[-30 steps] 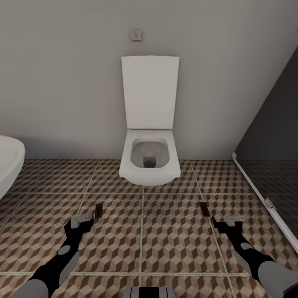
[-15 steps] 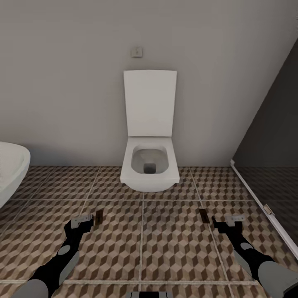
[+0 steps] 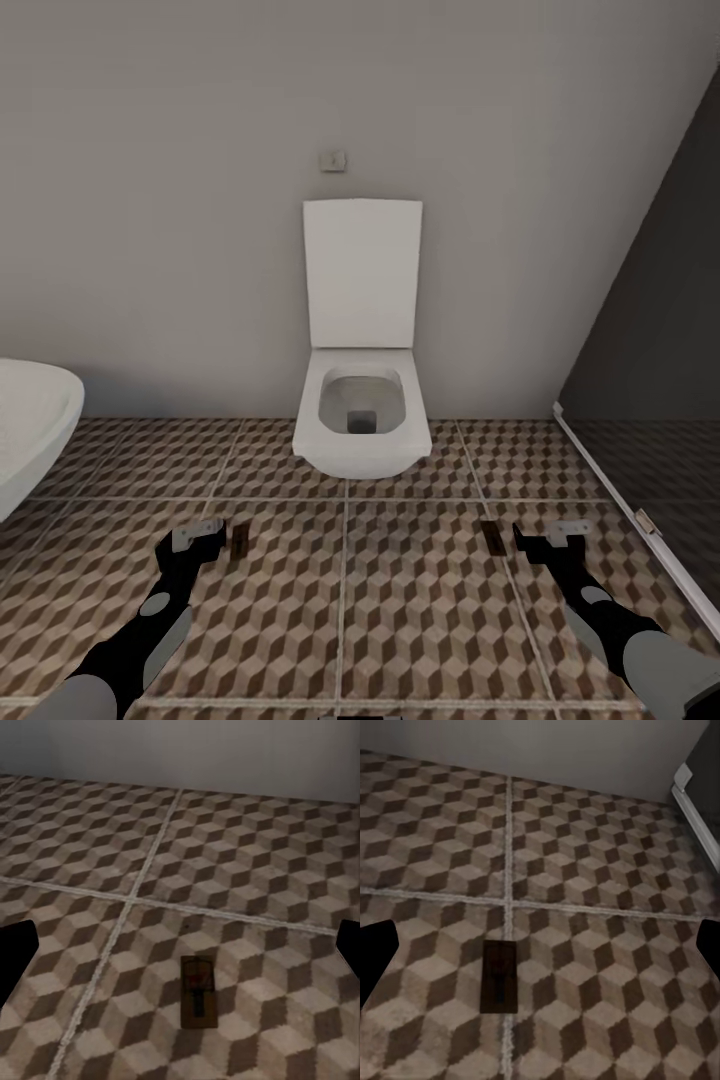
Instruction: Take the four mousetraps from the cabinet in the bathroom and place them on the bathroom floor. Make sure all four end up on the same floor surface, and ensure that at least two of them are either under or directly next to the same bathroom sink.
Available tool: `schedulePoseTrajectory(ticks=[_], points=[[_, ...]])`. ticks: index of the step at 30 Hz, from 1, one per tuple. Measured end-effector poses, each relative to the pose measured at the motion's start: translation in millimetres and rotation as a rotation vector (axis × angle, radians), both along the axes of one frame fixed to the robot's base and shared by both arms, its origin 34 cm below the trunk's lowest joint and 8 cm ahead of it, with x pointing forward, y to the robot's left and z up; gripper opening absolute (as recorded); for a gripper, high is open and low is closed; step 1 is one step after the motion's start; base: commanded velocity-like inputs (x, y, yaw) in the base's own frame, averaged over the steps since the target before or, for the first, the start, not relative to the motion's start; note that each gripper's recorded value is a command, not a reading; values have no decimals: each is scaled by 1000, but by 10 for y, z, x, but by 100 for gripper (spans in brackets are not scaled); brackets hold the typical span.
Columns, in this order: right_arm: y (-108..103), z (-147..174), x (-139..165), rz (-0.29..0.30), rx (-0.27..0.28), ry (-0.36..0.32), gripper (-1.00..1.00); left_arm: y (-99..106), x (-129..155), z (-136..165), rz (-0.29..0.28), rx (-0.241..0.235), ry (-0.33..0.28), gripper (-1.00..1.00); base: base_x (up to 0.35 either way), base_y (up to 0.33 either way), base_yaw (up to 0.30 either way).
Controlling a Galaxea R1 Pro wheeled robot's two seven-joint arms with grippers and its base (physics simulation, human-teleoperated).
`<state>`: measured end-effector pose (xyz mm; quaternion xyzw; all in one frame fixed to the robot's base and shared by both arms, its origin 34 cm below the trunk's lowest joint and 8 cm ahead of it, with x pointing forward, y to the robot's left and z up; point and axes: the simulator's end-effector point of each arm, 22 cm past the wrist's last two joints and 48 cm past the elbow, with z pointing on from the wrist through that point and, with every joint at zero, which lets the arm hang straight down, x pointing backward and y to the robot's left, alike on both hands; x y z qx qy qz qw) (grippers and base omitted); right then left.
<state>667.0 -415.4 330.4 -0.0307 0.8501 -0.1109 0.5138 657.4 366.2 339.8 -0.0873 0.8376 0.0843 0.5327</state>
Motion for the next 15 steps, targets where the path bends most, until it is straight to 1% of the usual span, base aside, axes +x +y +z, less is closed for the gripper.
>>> schedulePoseTrajectory(ticks=[15], points=[[1,377,94,0,0,-61,100,-2,89,372,-1,0,-61,100,0,0,0]])
